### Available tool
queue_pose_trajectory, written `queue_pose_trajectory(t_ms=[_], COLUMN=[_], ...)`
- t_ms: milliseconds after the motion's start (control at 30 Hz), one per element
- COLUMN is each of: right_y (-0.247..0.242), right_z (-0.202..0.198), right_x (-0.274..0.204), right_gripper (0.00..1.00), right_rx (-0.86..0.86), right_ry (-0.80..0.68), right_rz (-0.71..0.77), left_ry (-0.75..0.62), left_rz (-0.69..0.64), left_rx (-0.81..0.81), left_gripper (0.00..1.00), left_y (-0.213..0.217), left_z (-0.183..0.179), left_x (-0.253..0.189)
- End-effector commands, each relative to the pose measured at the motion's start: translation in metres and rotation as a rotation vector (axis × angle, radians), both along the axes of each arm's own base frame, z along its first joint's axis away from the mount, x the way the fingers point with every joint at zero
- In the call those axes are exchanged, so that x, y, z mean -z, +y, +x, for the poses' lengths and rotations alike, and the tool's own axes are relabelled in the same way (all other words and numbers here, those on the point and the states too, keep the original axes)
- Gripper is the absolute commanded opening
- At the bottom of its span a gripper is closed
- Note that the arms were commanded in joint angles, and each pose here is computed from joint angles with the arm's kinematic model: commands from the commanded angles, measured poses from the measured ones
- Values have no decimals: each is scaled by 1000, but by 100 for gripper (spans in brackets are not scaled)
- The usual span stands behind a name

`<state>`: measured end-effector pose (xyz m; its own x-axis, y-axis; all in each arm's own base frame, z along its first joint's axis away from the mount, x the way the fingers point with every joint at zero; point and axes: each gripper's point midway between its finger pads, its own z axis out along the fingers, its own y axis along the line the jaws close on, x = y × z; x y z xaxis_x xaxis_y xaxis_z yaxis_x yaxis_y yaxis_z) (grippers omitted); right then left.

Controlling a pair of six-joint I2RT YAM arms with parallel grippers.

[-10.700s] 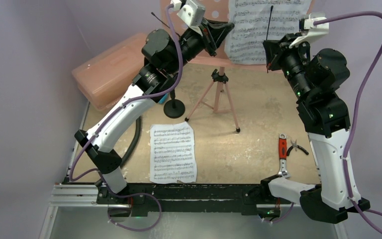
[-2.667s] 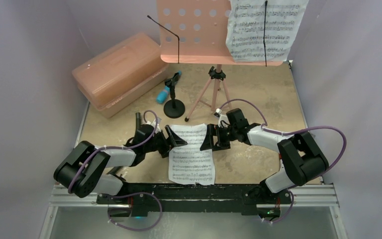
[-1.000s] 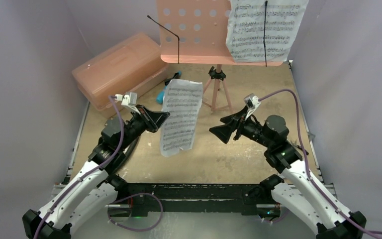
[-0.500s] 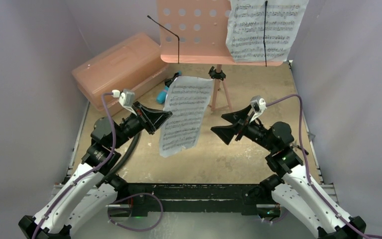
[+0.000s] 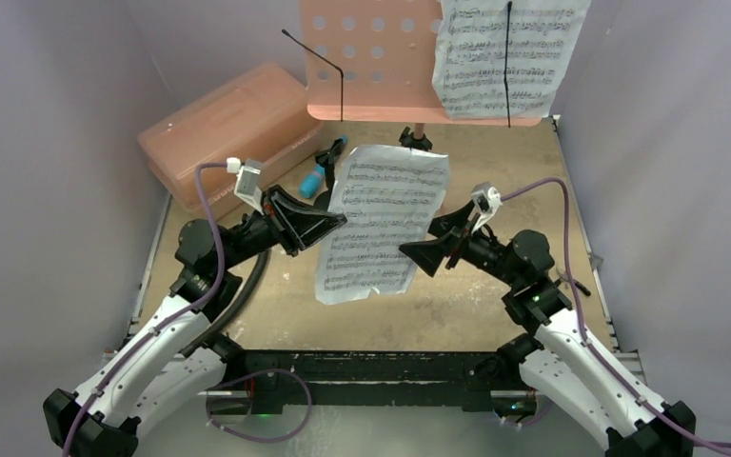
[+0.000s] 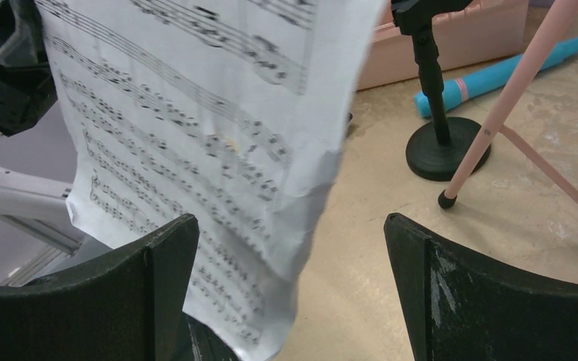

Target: Set up the instrument practice props

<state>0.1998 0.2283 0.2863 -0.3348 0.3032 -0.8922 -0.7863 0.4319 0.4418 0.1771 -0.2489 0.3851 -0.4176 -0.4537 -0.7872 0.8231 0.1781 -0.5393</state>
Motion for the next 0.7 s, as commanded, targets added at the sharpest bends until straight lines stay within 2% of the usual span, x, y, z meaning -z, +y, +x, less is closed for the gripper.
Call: queue_pose_trajectory(t_ms=[0, 267, 400, 667], right_y=[6, 17, 24, 26], right_z=[-9, -21, -28, -26], right_x=[-18, -51, -66, -77], right_gripper=[96, 95, 91, 65], right_rx=[-62, -182, -256, -263], right_ry=[-65, -157, -165, -105], right_rz=[40, 71, 82, 109], left_ry=[-123, -117, -114, -110], left_rz=[-81, -33, -28, 4], left_rx=[89, 49, 25, -48], left_gripper=[0, 0, 0, 0], left_y=[2, 1, 1, 6], left_z=[-25, -15, -10, -1], left_x=[-47, -37, -33, -23])
